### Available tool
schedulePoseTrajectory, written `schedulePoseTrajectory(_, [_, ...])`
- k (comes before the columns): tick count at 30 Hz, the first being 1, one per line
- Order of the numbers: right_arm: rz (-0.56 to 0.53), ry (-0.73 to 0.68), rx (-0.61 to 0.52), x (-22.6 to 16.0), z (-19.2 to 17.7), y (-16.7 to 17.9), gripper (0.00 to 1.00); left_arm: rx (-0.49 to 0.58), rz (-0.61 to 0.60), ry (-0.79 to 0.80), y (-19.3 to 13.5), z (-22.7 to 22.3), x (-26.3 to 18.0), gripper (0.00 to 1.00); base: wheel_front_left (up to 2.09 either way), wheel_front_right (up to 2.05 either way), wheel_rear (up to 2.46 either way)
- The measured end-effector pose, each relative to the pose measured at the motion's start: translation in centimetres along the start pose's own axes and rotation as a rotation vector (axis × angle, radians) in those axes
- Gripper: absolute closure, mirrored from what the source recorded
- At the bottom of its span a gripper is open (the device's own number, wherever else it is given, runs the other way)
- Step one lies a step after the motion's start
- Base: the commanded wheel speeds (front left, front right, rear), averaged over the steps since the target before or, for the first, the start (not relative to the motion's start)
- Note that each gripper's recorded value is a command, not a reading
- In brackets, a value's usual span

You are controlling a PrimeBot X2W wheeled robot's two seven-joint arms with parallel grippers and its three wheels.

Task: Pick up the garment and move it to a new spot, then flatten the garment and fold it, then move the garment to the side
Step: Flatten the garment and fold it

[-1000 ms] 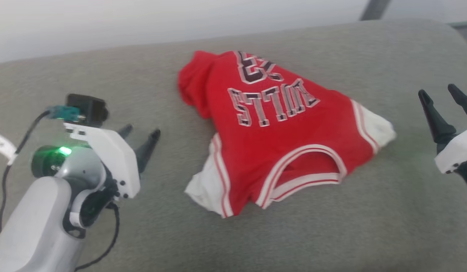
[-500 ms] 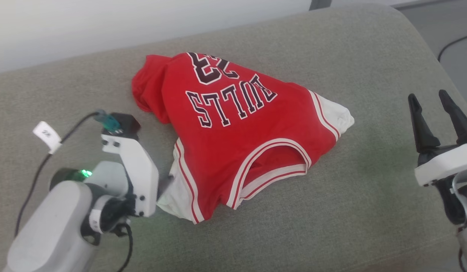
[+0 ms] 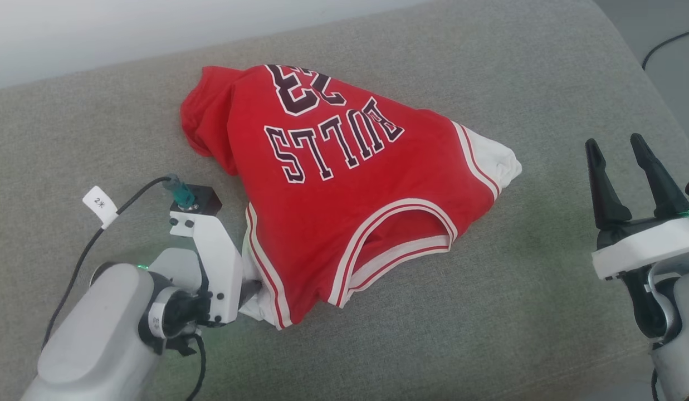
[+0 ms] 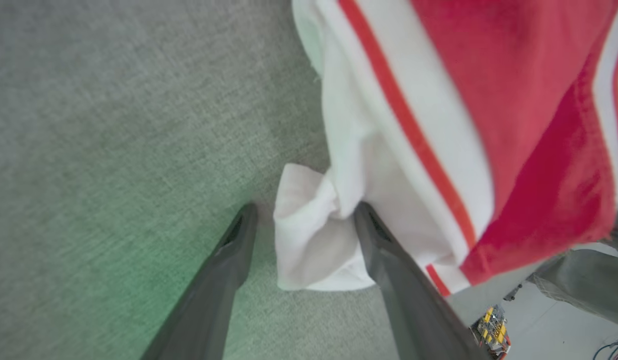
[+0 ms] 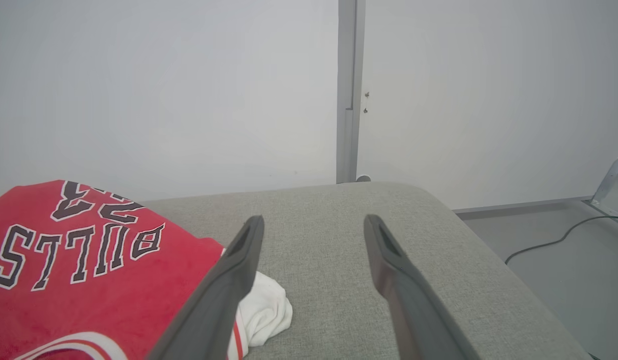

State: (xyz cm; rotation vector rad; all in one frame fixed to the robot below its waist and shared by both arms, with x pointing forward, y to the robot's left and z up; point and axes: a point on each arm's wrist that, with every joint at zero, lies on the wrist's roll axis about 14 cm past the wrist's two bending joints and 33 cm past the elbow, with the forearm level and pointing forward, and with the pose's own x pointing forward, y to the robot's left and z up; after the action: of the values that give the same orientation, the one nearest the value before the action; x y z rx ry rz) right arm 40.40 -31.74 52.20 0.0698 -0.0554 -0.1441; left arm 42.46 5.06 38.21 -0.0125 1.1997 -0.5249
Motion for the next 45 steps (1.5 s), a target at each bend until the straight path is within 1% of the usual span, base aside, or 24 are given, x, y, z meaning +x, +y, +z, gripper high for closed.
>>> schedulePoseTrajectory(1, [0.002,0.002,0.000,0.1,-0.1,0.1,0.00,0.004,-0.005,0.001,0.1,0.0,0.2,0.00,0.00,0.00,0.00])
schedulePoseTrajectory(2, [0.004,0.001,0.000,0.1,0.0,0.2,0.00,0.002,-0.010,0.000,0.1,0.0,0.4,0.89,0.00,0.00,0.00])
schedulePoseTrajectory(3, [0.006,-0.001,0.000,0.2,0.0,0.2,0.00,0.002,-0.012,0.000,0.2,0.1,0.6,1.00,0.00,0.00,0.00])
schedulePoseTrajectory(6, [0.006,-0.009,0.000,0.5,0.2,0.2,0.00,0.004,-0.004,-0.009,1.1,0.4,0.6,1.00,0.00,0.00,0.00])
schedulePoseTrajectory(11, [0.015,-0.018,-0.004,0.9,0.5,0.4,0.00,-0.036,0.018,-0.069,2.3,1.1,-0.4,1.00,0.00,0.00,0.00])
schedulePoseTrajectory(18, [0.034,-0.023,-0.001,1.6,0.7,1.3,0.00,-0.106,0.159,-0.229,8.0,3.0,-5.7,1.00,0.00,0.00,0.00])
schedulePoseTrajectory(25, [0.067,-0.024,0.009,2.5,0.7,2.9,0.00,-0.212,0.335,-0.305,14.2,1.6,-10.6,1.00,0.00,0.00,0.00])
schedulePoseTrajectory(29, [0.081,-0.016,0.017,2.9,0.4,3.6,0.00,-0.267,0.376,-0.302,16.0,-0.2,-10.9,1.00,0.00,0.00,0.00])
schedulePoseTrajectory(34, [0.092,0.007,0.024,3.2,-0.3,4.2,0.00,-0.321,0.342,-0.291,16.0,-1.6,-9.3,1.00,0.00,0.00,0.00])
schedulePoseTrajectory(35, [0.092,0.007,0.024,3.2,-0.3,4.2,0.00,-0.321,0.342,-0.291,16.0,-1.6,-9.3,0.90,0.00,0.00,0.00])
schedulePoseTrajectory(37, [0.097,0.010,0.025,3.3,-0.5,4.4,0.00,-0.335,0.330,-0.282,15.8,-1.9,-8.6,0.78,0.00,0.00,0.00])
schedulePoseTrajectory(38, [0.099,0.010,0.026,3.3,-0.5,4.4,0.00,-0.335,0.325,-0.278,15.8,-2.0,-8.4,0.71,0.00,0.00,0.00])
schedulePoseTrajectory(40, [0.102,0.010,0.027,3.4,-0.5,4.6,0.00,-0.335,0.321,-0.283,15.8,-1.8,-8.3,1.00,0.00,0.00,0.00])
schedulePoseTrajectory(43, [0.104,0.009,0.027,3.3,-0.4,4.6,0.00,-0.323,0.301,-0.309,15.2,-0.5,-8.6,1.00,0.00,0.00,0.00])
schedulePoseTrajectory(44, [0.105,0.008,0.027,3.2,-0.3,4.6,0.00,-0.314,0.279,-0.319,14.5,0.2,-8.7,1.00,0.00,0.00,0.00])
schedulePoseTrajectory(45, [0.103,0.003,0.025,3.1,-0.1,4.5,0.00,-0.266,0.247,-0.336,12.9,1.5,-9.0,1.00,0.00,0.00,0.00])
